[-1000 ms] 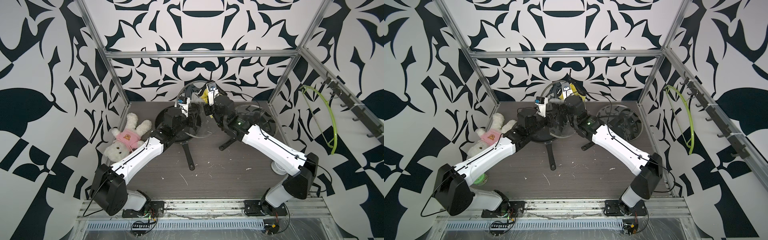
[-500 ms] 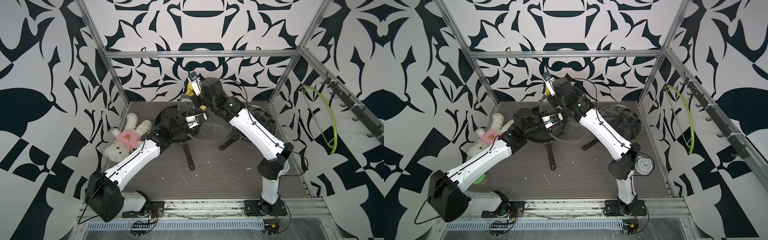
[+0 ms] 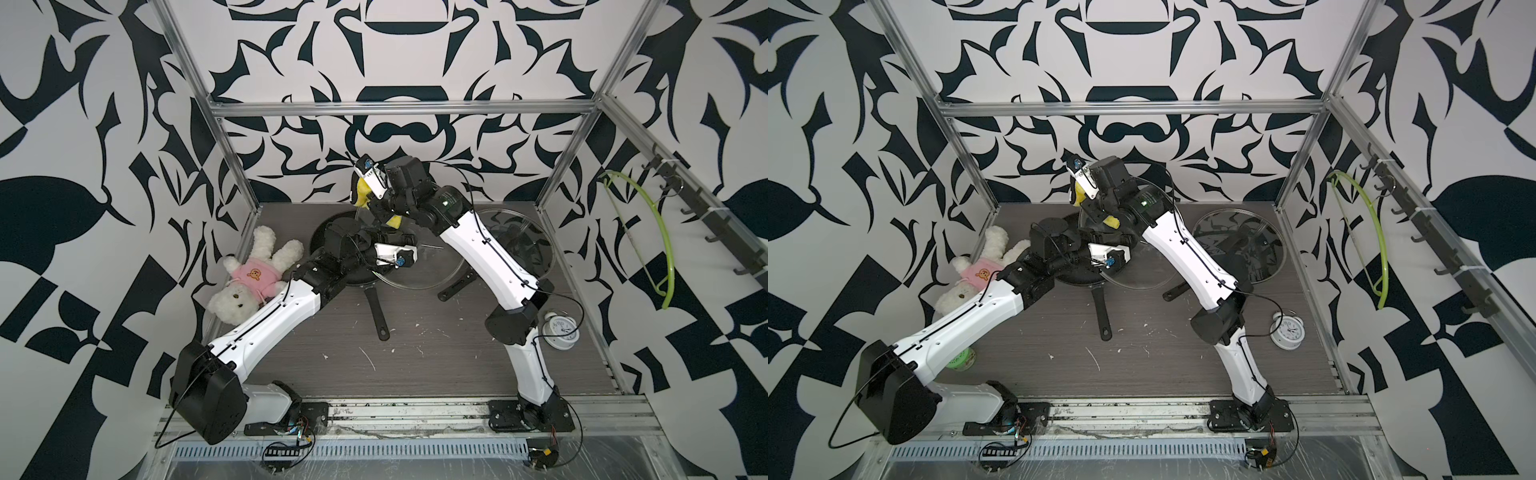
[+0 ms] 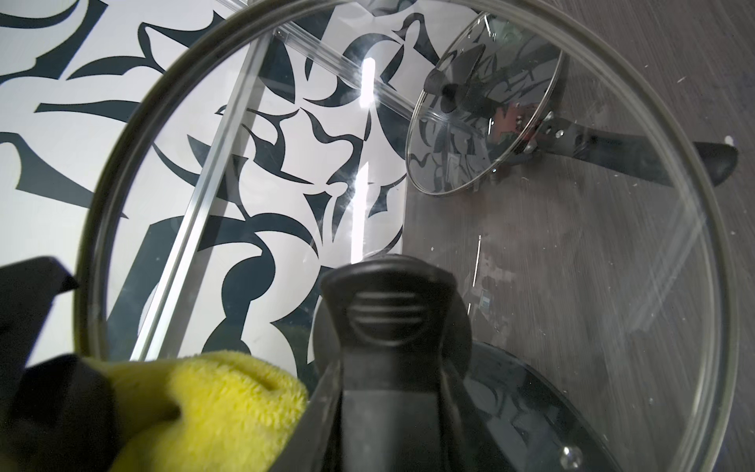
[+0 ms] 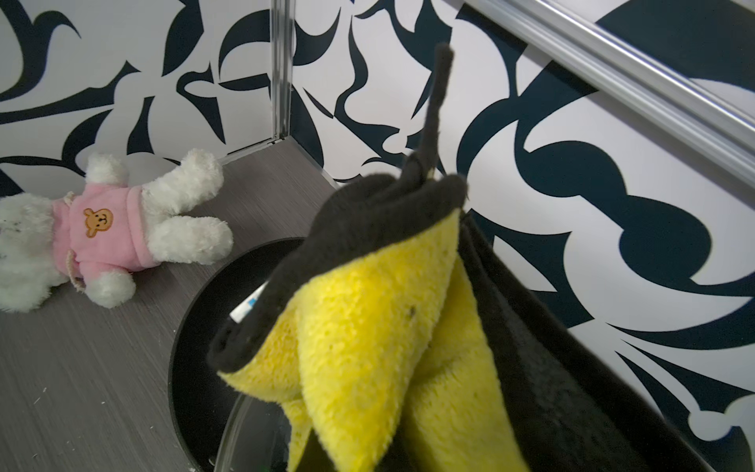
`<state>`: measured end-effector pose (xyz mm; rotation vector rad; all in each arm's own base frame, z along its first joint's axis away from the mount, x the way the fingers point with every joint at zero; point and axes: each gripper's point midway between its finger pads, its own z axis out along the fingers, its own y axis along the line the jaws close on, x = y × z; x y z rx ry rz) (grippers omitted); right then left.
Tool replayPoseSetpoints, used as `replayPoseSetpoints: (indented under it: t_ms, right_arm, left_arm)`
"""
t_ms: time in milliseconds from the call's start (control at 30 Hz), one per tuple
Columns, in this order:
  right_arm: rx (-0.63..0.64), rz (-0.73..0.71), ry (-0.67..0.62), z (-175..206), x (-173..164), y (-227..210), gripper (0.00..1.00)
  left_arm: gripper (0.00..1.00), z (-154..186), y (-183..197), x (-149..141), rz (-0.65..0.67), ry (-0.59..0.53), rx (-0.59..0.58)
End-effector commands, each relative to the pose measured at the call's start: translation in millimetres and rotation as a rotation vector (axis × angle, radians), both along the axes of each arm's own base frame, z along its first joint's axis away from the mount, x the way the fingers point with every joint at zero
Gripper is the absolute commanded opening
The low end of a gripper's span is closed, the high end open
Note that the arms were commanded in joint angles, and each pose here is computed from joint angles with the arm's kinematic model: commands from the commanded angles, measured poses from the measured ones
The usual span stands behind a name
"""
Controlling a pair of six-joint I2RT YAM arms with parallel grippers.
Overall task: Wipe the pot lid with a cloth
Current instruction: Wipe the pot lid.
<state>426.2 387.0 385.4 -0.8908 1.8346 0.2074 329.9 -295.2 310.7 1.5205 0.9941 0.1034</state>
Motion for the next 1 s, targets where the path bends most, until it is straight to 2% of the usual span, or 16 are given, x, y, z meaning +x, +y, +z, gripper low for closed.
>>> replayPoseSetpoints:
  t_ms: [0, 267, 400, 500, 533, 700, 833, 967]
  right_arm:
    - [0.039, -0.177, -0.114, 48, 10, -47, 0.0]
    - [0.067, -0.309, -0.114, 57, 5, -94, 0.0]
    - [0.096, -0.355, -0.115, 53, -4, -114, 0.0]
    - [0.122, -0.365, -0.103, 40, -14, -123, 0.0]
    - [0.129, -0.367, -0.102, 37, -18, -125, 0.0]
    - [0.13, -0.344, -0.056, 11, -40, -135, 0.0]
    - [0.121, -0.31, -0.026, -6, -57, -134, 0.0]
    - [0.091, -0.274, 0.005, -23, -70, -123, 0.0]
  left_arm:
    - [0.0, 116, 14, -5, 0.06, -0.237, -0.307]
    - [0.0, 116, 18, 0, 0.095, -0.069, -0.531]
    - [0.0, 124, 24, 1, 0.112, 0.047, -0.718]
    - [0.0, 132, 34, 4, 0.136, 0.086, -0.853]
    - [0.0, 124, 33, 14, 0.168, 0.131, -0.888]
    - [0.0, 130, 57, 33, 0.307, 0.367, -1.181]
    - [0.0, 134, 66, 41, 0.344, 0.552, -1.39]
    - [0.0, 132, 66, 49, 0.35, 0.784, -1.596]
